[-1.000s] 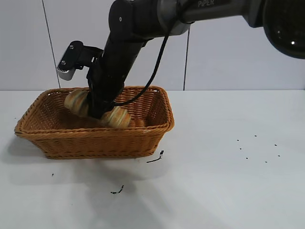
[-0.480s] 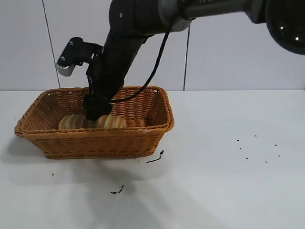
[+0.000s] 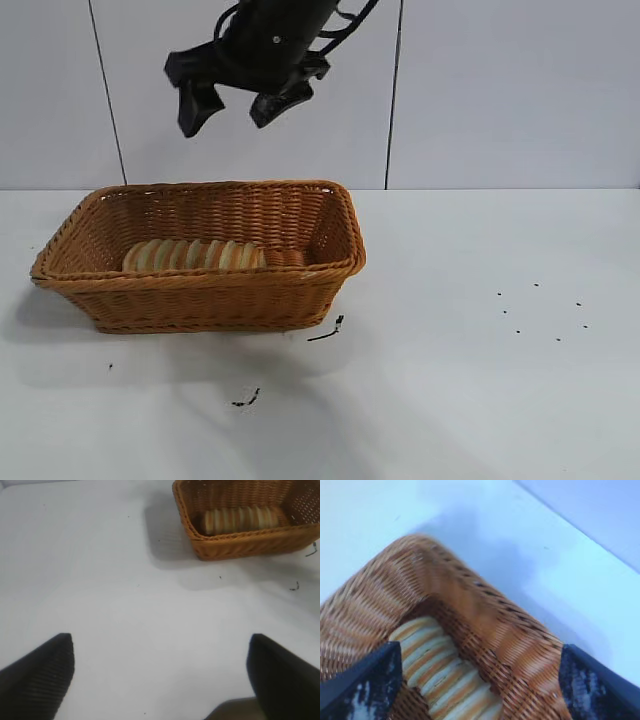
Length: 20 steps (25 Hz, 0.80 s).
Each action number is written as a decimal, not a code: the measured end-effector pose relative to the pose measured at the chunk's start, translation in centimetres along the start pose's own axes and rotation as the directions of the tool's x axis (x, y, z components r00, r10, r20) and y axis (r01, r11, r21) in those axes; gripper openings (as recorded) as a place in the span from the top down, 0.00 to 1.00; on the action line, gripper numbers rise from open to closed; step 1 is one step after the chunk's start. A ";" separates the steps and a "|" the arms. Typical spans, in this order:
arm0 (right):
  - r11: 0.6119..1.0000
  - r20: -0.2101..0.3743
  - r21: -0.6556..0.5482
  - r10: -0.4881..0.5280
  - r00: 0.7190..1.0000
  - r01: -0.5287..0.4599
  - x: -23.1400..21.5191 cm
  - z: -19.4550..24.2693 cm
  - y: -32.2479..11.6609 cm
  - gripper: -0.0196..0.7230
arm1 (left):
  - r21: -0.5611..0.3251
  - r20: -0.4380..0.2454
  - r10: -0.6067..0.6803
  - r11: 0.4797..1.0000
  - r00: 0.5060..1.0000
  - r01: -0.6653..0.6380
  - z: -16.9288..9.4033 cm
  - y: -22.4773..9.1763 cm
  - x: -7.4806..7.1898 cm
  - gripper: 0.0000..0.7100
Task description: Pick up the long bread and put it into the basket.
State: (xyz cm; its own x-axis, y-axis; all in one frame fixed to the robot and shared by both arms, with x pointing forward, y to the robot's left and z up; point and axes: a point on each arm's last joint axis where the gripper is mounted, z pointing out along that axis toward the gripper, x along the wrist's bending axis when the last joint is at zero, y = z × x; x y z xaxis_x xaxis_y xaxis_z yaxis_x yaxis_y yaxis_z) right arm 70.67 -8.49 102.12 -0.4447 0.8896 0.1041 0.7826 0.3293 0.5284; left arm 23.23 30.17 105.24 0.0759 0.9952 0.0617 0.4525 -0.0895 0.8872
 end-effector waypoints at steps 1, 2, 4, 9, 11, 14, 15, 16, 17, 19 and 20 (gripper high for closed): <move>1.000 0.033 0.011 0.019 0.999 -0.019 -1.4 -0.2 -0.1 0.18 | 0.000 0.000 0.000 1.000 1.000 0.000 0.0 0.0 0.0 0.02; 0.999 0.064 0.021 0.039 0.997 -0.041 -3.0 -0.4 -0.2 0.18 | 0.000 0.000 0.000 1.000 1.000 0.000 0.0 0.0 0.0 0.02; 0.995 0.123 0.041 0.086 0.989 -0.092 -6.1 -0.9 -0.7 0.18 | 0.000 0.000 0.000 1.000 1.000 0.000 0.0 0.0 0.0 0.02; 0.973 0.217 0.045 0.214 0.953 -0.228 -13.7 -2.5 -2.1 0.18 | 0.000 0.000 0.000 1.000 1.000 0.000 0.0 0.0 0.0 0.02; 0.961 0.238 0.054 0.253 0.938 -0.272 -15.9 -3.2 -2.8 0.18 | 0.000 0.000 0.000 1.000 1.000 0.000 0.0 0.0 0.0 0.02; 0.943 0.259 0.080 0.293 0.920 -0.323 -18.0 -3.8 -3.7 0.18 | 0.000 0.000 0.000 1.000 1.000 0.000 0.0 0.0 0.0 0.02; 0.938 0.263 0.095 0.300 0.917 -0.333 -18.3 -4.0 -4.0 0.18 | 0.000 0.000 0.000 1.000 1.000 0.000 0.0 0.0 0.0 0.02; 0.933 0.264 0.113 0.303 0.916 -0.341 -18.4 -4.1 -4.2 0.18 | 0.000 0.000 0.000 1.000 1.000 0.000 0.0 0.0 0.0 0.02; 0.929 0.264 0.130 0.303 0.916 -0.345 -18.4 -4.1 -4.4 0.18 | 0.000 0.000 0.000 1.000 1.000 0.000 0.0 0.0 0.0 0.02; 0.924 0.264 0.152 0.305 0.915 -0.351 -18.3 -4.1 -4.6 0.18 | 0.000 0.000 0.000 1.000 1.000 0.000 0.0 0.0 0.0 0.02; 0.924 0.264 0.152 0.305 0.915 -0.352 -18.3 -4.1 -4.6 0.18 | 0.000 0.000 0.000 1.000 1.000 0.000 0.0 0.0 0.0 0.02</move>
State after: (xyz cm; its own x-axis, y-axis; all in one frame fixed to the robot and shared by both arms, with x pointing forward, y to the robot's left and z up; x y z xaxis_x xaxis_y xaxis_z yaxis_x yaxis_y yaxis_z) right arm 73.42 -27.62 101.25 -0.0534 0.9980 0.0337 0.9456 0.0397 0.3230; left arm 23.23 30.17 105.24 0.0759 0.9952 0.0617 0.4525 -0.0895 0.8872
